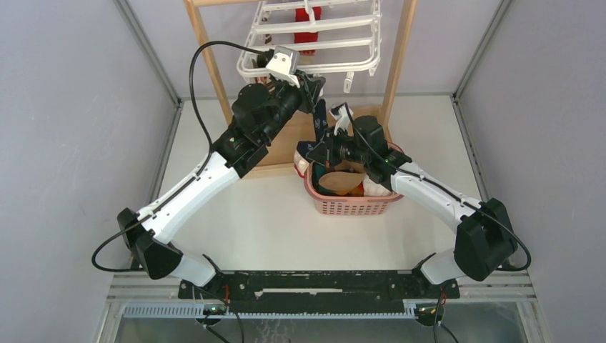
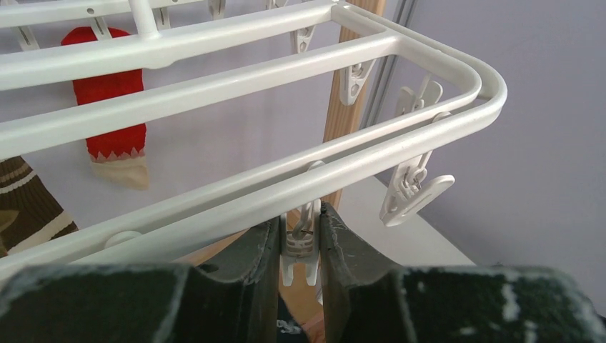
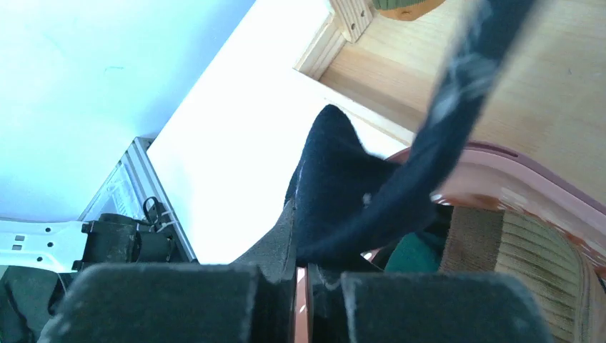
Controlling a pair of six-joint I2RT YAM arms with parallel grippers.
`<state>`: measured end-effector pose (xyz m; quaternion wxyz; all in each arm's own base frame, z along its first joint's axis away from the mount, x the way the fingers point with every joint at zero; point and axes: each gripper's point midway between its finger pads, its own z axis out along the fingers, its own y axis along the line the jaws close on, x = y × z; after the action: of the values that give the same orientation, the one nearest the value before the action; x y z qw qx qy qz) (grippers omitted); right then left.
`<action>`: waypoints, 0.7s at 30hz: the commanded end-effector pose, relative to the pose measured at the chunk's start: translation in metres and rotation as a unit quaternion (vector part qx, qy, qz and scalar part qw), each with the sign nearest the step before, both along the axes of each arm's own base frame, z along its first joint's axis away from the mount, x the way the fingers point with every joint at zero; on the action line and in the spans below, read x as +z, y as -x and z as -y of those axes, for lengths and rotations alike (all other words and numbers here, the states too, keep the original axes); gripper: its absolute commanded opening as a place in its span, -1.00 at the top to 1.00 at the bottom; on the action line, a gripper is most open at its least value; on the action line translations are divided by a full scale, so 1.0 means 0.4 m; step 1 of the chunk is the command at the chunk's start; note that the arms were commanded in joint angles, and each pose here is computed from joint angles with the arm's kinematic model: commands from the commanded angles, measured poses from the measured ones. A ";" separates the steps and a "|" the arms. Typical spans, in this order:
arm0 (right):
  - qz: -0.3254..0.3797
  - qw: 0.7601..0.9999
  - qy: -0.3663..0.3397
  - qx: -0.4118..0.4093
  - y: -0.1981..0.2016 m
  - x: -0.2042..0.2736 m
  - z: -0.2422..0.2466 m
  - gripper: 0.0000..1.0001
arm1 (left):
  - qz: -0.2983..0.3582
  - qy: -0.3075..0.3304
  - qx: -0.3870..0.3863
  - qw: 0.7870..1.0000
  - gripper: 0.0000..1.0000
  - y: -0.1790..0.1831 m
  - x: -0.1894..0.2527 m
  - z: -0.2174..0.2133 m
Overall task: Remove the socks clipped to the hanger
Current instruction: Remove the sock from the hanger.
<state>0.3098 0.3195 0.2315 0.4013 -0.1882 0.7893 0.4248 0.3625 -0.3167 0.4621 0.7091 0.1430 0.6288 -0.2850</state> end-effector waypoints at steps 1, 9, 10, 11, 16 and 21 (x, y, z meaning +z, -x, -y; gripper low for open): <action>0.020 1.000 -0.012 0.006 0.004 0.031 -0.005 0.86 | 0.041 0.037 0.000 0.998 0.62 0.016 0.110 -0.022; 0.017 1.000 -0.001 0.003 0.023 0.038 0.014 0.86 | 0.039 0.034 -0.001 0.999 0.51 0.023 0.103 -0.027; 0.018 1.000 0.001 0.001 0.025 0.041 0.018 0.87 | 0.038 0.032 -0.003 0.999 0.41 0.025 0.101 -0.027; 0.020 1.000 0.001 0.000 0.029 0.046 0.023 0.87 | 0.037 0.030 -0.005 0.999 0.32 0.027 0.098 -0.027; 0.032 0.999 -0.002 -0.008 0.047 0.076 0.046 0.87 | 0.031 0.030 -0.010 0.999 -0.05 0.040 0.083 -0.033; 0.041 0.999 0.004 -0.015 0.065 0.094 0.071 0.87 | 0.026 0.030 -0.015 0.999 -0.35 0.054 0.078 -0.040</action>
<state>0.2891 0.3005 0.2496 0.4100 -0.1877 0.7903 0.4148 0.3570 -0.3140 0.4674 0.7093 0.1457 0.6256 -0.2903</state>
